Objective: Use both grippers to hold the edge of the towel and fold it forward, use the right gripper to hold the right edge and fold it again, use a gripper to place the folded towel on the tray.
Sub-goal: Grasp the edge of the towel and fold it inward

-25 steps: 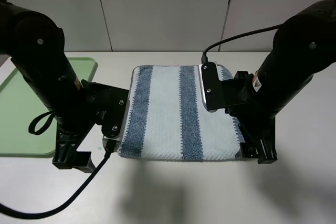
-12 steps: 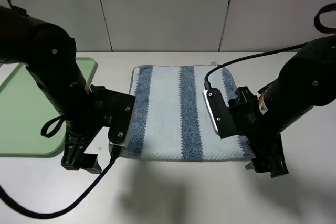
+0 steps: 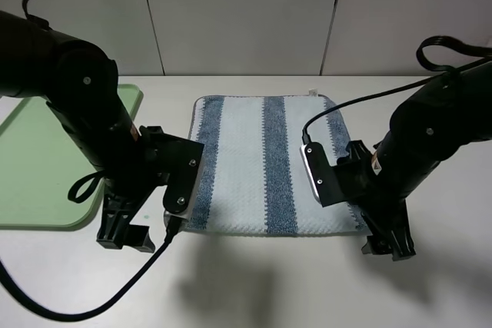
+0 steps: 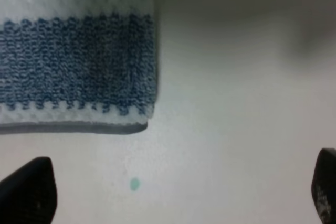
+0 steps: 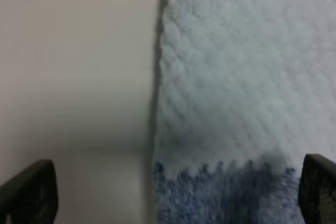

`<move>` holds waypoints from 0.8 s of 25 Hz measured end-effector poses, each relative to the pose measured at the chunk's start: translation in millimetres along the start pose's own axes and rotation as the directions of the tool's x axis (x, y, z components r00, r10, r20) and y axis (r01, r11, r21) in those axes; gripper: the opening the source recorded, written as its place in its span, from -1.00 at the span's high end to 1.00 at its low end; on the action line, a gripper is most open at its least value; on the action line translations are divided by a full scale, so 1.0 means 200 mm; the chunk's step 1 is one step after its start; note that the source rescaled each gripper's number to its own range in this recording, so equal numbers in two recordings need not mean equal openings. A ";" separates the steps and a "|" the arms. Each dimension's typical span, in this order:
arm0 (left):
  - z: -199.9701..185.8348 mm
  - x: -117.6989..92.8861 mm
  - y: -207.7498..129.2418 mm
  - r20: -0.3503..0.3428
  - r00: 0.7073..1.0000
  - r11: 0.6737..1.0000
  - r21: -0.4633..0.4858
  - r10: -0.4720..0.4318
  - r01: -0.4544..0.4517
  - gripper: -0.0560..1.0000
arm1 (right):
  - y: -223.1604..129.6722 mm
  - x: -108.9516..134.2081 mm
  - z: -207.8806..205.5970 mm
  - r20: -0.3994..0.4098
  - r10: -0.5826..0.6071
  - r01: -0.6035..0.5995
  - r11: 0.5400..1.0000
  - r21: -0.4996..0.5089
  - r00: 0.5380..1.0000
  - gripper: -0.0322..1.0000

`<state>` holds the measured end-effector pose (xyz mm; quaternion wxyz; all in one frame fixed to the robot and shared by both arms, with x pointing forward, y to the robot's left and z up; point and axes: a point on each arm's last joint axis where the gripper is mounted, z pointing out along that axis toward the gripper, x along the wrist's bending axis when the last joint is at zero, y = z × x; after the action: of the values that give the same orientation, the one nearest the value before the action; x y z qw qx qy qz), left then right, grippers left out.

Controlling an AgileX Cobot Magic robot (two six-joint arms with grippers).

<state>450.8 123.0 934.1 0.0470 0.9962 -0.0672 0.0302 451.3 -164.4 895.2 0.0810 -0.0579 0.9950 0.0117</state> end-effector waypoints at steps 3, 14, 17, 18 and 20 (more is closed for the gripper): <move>0.00 0.01 0.00 -0.012 1.000 1.000 -0.006 0.013 -0.013 -0.94 | 0.00 0.00 0.05 -0.015 -0.004 0.004 1.000 0.006 1.000 -1.00; 0.05 0.04 0.02 -0.030 0.999 0.999 -0.015 0.045 -0.046 -0.94 | 0.01 0.00 0.13 -0.034 0.000 0.000 1.000 0.004 0.999 -1.00; 0.11 0.05 0.02 -0.003 0.999 0.999 0.001 0.044 -0.044 -0.94 | 0.01 0.00 0.14 -0.038 0.002 -0.002 1.000 0.005 0.999 -1.00; 0.13 0.05 0.02 -0.006 0.999 0.999 0.000 0.045 -0.045 -0.94 | 0.01 0.00 0.14 -0.041 0.003 -0.002 1.000 0.007 0.999 -1.00; 0.14 0.06 0.03 -0.013 0.999 0.999 -0.003 0.050 -0.050 -0.94 | 0.02 0.00 0.14 -0.044 0.004 -0.004 1.000 0.007 0.999 -1.00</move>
<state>463.5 113.0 906.7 0.0484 0.9939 -0.0917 0.0378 455.4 -160.3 866.7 0.0595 -0.0558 0.9966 0.0069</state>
